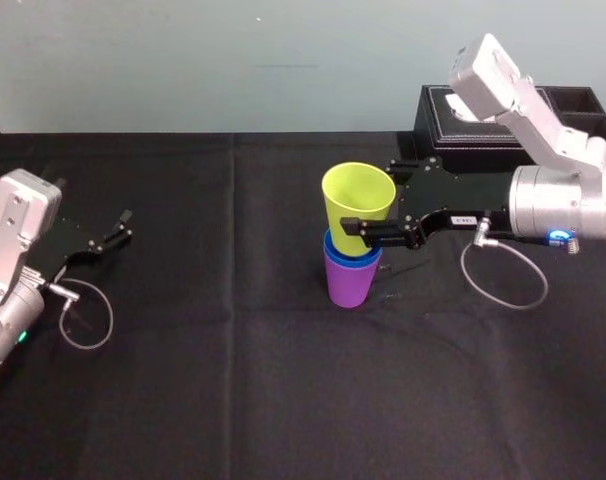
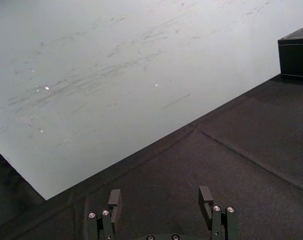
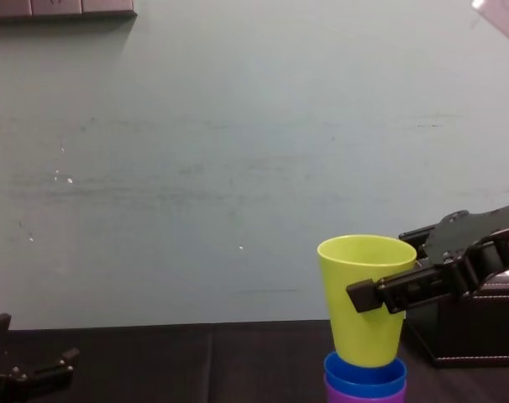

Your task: Stack the three plastic cups sequentially using one hand.

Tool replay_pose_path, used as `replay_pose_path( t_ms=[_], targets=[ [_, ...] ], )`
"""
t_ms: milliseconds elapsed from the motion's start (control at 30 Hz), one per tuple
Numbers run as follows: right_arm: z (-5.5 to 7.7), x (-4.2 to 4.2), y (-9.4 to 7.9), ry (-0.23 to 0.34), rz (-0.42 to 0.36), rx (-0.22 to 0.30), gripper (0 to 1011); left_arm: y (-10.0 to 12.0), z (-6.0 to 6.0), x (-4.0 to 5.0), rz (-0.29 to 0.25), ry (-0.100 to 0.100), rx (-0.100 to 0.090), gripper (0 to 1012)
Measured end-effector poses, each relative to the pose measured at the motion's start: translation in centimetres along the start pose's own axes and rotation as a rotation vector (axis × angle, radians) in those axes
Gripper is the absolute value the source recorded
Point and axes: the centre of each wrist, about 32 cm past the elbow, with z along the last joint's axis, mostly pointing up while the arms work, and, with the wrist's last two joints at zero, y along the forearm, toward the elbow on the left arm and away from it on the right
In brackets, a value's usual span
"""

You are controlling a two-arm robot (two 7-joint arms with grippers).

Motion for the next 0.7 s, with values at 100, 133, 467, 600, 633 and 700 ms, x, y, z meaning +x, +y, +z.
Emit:
replay_pose_path(
  t_ms=[100,133,467,600,633,700],
  targets=[
    [-0.2,0.2,0.3,0.007,-0.003,-0.006,734,0.0,0.0,0.0,0.0,0.0,0.0,1011],
    [-0.2,0.2,0.3,0.007,-0.003,-0.006,734,0.0,0.0,0.0,0.0,0.0,0.0,1011],
    [-0.8,0.79,0.7,0.021,-0.011,-0.023,734,0.0,0.0,0.0,0.0,0.0,0.0,1011],
    [-1.0,1.06,1.0,0.025,-0.012,-0.025,734,0.0,0.0,0.0,0.0,0.0,0.0,1011],
    [-1.0,1.11,1.0,0.026,-0.012,-0.026,734,0.0,0.0,0.0,0.0,0.0,0.0,1011],
    [-1.1,1.24,1.1,0.028,-0.01,-0.027,733,0.0,0.0,0.0,0.0,0.0,0.0,1011]
  ],
)
